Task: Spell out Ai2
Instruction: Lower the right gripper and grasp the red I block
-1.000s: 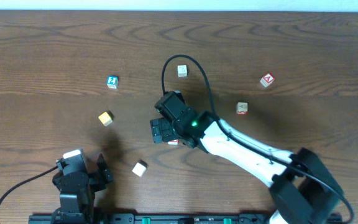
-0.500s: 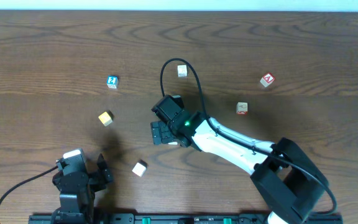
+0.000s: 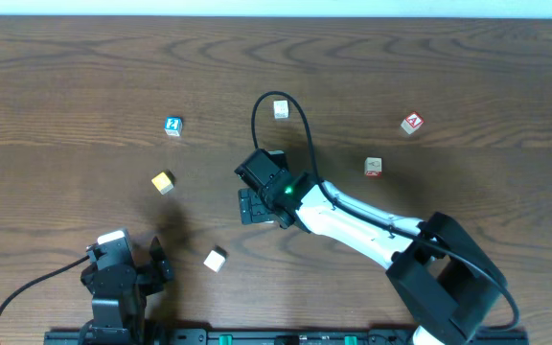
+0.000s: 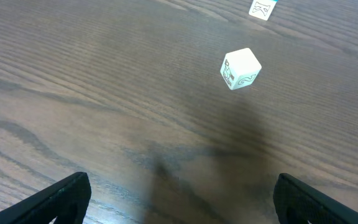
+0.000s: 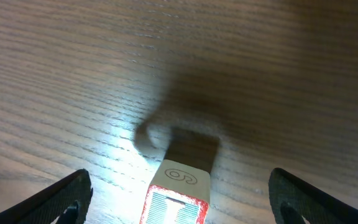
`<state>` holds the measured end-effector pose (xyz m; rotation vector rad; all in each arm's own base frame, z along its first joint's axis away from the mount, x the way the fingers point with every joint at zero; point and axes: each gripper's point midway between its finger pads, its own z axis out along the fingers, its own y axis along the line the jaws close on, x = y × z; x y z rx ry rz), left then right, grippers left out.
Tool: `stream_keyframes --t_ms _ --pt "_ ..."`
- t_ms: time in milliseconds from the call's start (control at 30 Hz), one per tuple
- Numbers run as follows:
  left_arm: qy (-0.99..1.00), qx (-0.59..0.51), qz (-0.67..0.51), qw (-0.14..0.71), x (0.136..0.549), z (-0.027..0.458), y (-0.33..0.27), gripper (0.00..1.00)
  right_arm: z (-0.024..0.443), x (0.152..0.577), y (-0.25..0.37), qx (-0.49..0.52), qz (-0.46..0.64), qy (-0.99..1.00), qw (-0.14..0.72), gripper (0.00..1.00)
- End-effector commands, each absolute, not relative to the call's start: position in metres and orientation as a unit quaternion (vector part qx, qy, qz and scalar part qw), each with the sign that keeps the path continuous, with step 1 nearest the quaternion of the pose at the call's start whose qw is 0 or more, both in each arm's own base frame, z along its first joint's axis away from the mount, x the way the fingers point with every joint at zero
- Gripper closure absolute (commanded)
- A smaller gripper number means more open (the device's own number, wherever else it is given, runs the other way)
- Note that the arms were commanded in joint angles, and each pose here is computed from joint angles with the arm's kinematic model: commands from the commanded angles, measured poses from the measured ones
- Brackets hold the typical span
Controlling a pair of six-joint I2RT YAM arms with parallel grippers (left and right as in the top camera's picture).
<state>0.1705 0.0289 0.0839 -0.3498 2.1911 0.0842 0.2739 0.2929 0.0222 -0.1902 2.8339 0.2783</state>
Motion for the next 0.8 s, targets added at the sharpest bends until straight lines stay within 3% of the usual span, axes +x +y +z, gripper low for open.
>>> stream_keyframes --t_ms 0,300,500,567,767 --pt "0.89 -0.142 0.048 0.431 0.165 0.077 0.033 0.05 0.027 0.276 0.297 -0.04 0.1 0.983 0.149 0.11" --pt "0.89 -0.142 0.048 0.431 0.165 0.077 0.033 0.05 0.009 0.266 0.303 -0.035 0.098 0.987 0.124 0.17" --pt "0.89 -0.142 0.048 0.431 0.165 0.077 0.033 0.05 0.007 0.265 0.302 -0.036 0.096 0.987 0.122 0.29" --pt "0.89 -0.142 0.048 0.431 0.165 0.077 0.033 0.05 0.007 0.265 0.302 -0.036 0.096 0.987 0.122 0.37" --pt "0.89 -0.142 0.048 0.431 0.165 0.077 0.033 0.05 0.007 0.266 0.302 -0.035 0.095 0.987 0.124 0.43"
